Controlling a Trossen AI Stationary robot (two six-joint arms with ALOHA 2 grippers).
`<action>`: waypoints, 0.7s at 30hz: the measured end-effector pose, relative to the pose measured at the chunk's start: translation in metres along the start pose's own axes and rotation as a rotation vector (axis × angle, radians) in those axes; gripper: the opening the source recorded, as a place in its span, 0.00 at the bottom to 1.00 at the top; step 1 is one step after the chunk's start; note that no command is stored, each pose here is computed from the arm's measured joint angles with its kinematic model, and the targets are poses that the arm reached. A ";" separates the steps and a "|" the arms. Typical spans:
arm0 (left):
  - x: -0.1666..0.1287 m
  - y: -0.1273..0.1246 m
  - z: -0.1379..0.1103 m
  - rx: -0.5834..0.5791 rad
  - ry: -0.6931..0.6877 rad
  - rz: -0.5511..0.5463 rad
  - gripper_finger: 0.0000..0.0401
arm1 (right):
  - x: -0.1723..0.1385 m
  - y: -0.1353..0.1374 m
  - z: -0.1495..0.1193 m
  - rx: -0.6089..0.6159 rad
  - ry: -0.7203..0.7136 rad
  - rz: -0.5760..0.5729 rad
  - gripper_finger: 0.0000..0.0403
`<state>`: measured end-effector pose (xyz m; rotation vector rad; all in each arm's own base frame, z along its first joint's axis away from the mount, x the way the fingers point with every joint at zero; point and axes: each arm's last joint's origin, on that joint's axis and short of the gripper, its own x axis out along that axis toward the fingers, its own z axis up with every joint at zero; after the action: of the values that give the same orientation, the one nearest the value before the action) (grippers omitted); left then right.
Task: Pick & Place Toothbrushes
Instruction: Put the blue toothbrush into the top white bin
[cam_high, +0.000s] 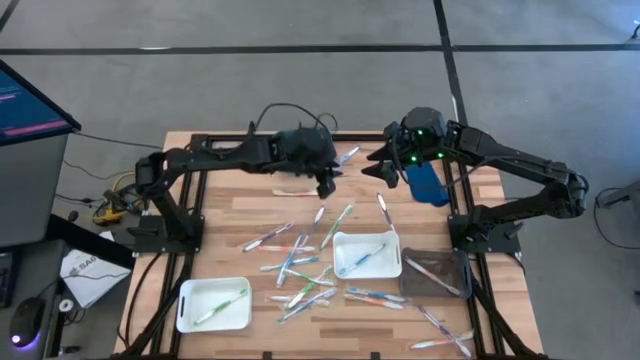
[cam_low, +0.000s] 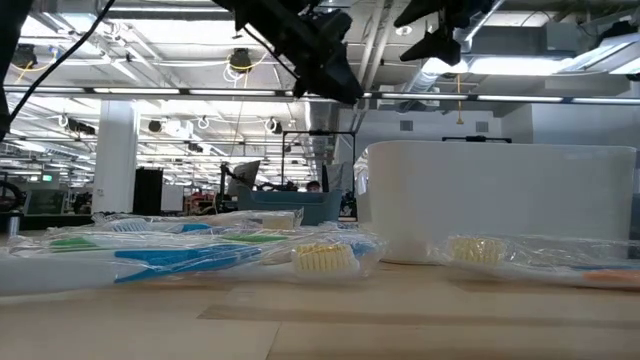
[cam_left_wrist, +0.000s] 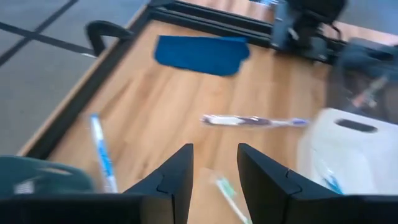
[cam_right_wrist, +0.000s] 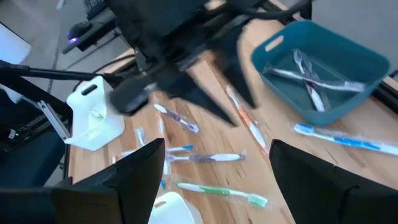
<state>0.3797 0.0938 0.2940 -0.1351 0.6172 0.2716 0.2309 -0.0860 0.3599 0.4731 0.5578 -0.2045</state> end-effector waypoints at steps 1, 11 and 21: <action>0.000 -0.005 -0.001 0.007 0.005 -0.009 0.29 | 0.000 -0.001 0.000 0.004 0.006 -0.005 0.70; 0.005 -0.022 -0.050 -0.030 0.176 -0.009 0.29 | -0.001 -0.003 -0.002 0.002 0.021 -0.014 0.70; -0.061 -0.012 -0.096 -0.180 0.174 0.004 0.29 | -0.001 -0.004 -0.001 -0.021 0.014 -0.017 0.70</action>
<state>0.2829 0.0496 0.2529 -0.3332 0.7658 0.3208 0.2285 -0.0889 0.3582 0.4504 0.5776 -0.2114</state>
